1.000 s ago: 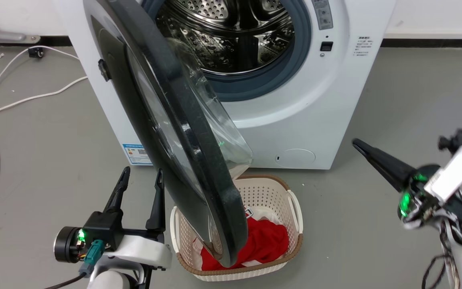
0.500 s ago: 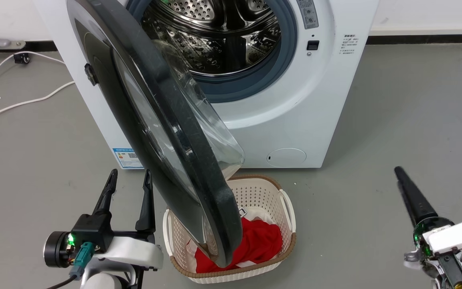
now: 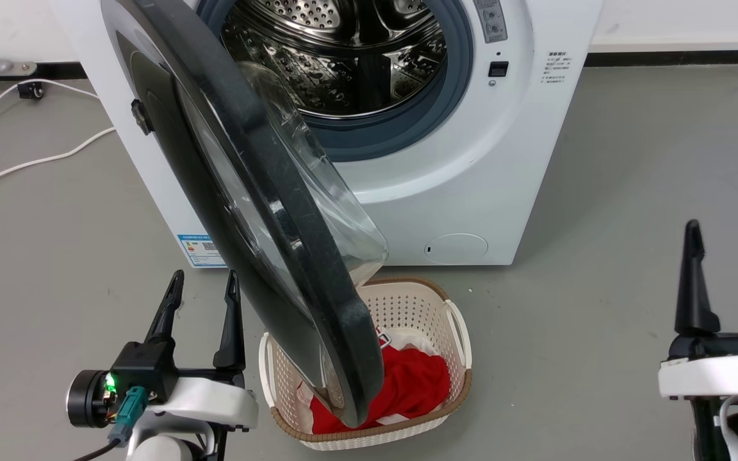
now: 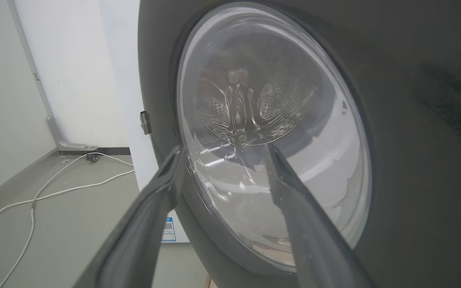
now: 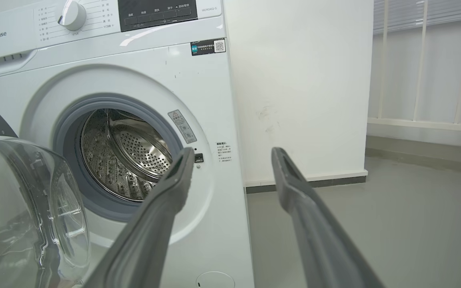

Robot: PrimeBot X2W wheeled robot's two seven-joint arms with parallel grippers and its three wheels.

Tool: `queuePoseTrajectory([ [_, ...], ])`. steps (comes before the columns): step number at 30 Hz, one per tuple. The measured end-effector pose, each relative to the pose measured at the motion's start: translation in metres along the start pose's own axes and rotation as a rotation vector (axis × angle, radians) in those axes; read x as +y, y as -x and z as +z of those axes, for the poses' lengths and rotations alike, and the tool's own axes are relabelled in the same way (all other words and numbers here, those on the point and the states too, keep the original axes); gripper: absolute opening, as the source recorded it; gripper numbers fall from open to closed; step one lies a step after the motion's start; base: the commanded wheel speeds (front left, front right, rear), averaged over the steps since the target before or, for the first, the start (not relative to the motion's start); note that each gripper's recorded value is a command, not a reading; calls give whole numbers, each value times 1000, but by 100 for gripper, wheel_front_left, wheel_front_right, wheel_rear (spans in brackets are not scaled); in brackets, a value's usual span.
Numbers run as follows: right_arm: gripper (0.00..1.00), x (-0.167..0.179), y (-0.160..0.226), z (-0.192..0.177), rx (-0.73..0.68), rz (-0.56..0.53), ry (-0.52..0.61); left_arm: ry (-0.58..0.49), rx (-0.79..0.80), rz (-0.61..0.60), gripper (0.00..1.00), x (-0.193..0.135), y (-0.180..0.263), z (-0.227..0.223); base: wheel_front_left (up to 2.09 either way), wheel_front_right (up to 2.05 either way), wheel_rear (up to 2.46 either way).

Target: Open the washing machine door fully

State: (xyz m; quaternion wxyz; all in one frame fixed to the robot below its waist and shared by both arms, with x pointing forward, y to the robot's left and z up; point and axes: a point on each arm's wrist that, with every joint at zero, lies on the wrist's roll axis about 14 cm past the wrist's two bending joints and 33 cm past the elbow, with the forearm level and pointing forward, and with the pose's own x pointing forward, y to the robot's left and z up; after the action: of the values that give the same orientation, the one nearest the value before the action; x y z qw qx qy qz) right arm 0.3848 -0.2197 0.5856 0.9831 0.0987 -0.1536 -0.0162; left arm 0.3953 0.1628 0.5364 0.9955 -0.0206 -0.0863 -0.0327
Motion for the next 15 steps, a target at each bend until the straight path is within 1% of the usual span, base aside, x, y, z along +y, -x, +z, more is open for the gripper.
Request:
queuePoseTrajectory([
  [2, 100, 10, 0, 7, -17, 42, 108, 0, -1, -1, 100, 0, 0, 1, 0, 0, 0],
  [4, 100, 18, 4, 6, -11, 74, 187, -3, -3, 0, 100, 1, 1, 1, 0, 0, 0],
  [7, 100, 26, 14, -2, 25, 105, 250, -7, -4, 0, 100, 1, 1, 2, 0, 0, 0],
  [9, 100, 26, 22, -11, 59, 107, 243, -8, -5, -2, 100, 1, 2, 2, 0, 0, 0],
  [15, 100, 19, 36, -33, 130, 83, 168, -9, -5, -6, 100, 0, 1, 2, 0, 0, 0],
])
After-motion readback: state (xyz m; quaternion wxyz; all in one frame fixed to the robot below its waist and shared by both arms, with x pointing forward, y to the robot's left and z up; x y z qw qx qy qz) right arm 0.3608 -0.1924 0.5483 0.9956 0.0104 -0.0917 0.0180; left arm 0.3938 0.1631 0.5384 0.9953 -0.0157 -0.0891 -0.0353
